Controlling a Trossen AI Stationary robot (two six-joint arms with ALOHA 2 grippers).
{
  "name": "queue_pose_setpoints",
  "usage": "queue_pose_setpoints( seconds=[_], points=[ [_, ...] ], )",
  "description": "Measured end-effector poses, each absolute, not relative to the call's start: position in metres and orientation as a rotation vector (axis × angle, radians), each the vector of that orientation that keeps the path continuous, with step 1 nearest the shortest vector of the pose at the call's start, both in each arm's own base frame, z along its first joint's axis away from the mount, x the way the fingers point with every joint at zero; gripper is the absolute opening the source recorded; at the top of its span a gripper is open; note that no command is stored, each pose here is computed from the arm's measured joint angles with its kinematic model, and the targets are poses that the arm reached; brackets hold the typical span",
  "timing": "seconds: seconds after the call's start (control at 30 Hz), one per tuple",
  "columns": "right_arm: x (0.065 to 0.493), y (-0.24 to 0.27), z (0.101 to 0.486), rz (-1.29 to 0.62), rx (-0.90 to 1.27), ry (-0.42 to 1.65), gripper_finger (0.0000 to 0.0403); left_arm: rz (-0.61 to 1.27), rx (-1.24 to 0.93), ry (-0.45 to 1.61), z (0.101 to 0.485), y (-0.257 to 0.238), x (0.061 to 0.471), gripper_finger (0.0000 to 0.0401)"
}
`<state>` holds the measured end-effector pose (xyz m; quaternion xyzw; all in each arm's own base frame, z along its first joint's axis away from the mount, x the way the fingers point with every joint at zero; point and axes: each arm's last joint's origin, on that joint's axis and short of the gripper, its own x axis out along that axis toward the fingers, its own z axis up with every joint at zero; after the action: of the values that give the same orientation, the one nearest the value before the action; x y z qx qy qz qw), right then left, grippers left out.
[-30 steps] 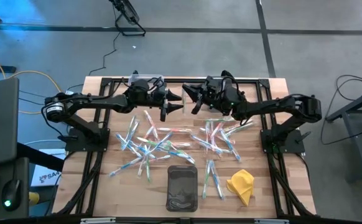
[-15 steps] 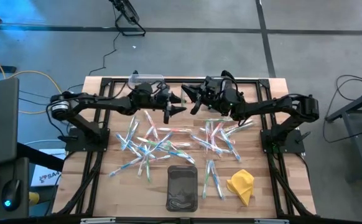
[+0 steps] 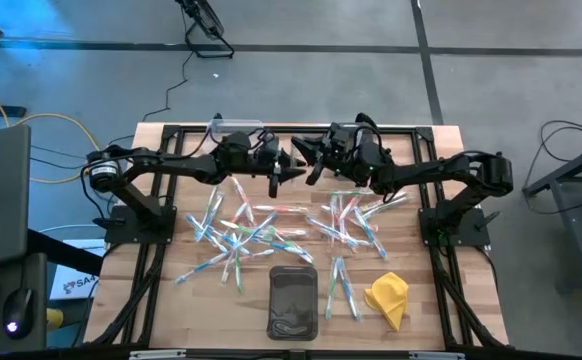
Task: Pick & Place Toothbrushes
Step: Put the green toothbrush into the transparent bin
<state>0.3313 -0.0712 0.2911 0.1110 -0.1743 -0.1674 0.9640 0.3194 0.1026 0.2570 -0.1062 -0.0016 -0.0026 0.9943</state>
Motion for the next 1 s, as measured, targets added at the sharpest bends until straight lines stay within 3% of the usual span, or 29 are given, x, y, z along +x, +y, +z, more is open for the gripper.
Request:
queue_pose_setpoints(
  seconds=[0.53,0.73,1.0],
  points=[
    [0.3314,-0.0713,0.2907,-0.343,0.200,-0.345,0.0009,-0.010,-0.219,0.015,0.2553,0.1023,0.3193,0.0015],
    [0.3314,-0.0712,0.2908,-0.342,0.199,-0.345,0.0012,-0.010,-0.219,0.015,0.2555,0.1023,0.3192,0.0010],
    [0.3313,-0.0712,0.2913,-0.336,0.219,-0.355,0.0058,-0.008,-0.220,0.017,0.2554,0.1023,0.3192,0.0008]
  ],
)
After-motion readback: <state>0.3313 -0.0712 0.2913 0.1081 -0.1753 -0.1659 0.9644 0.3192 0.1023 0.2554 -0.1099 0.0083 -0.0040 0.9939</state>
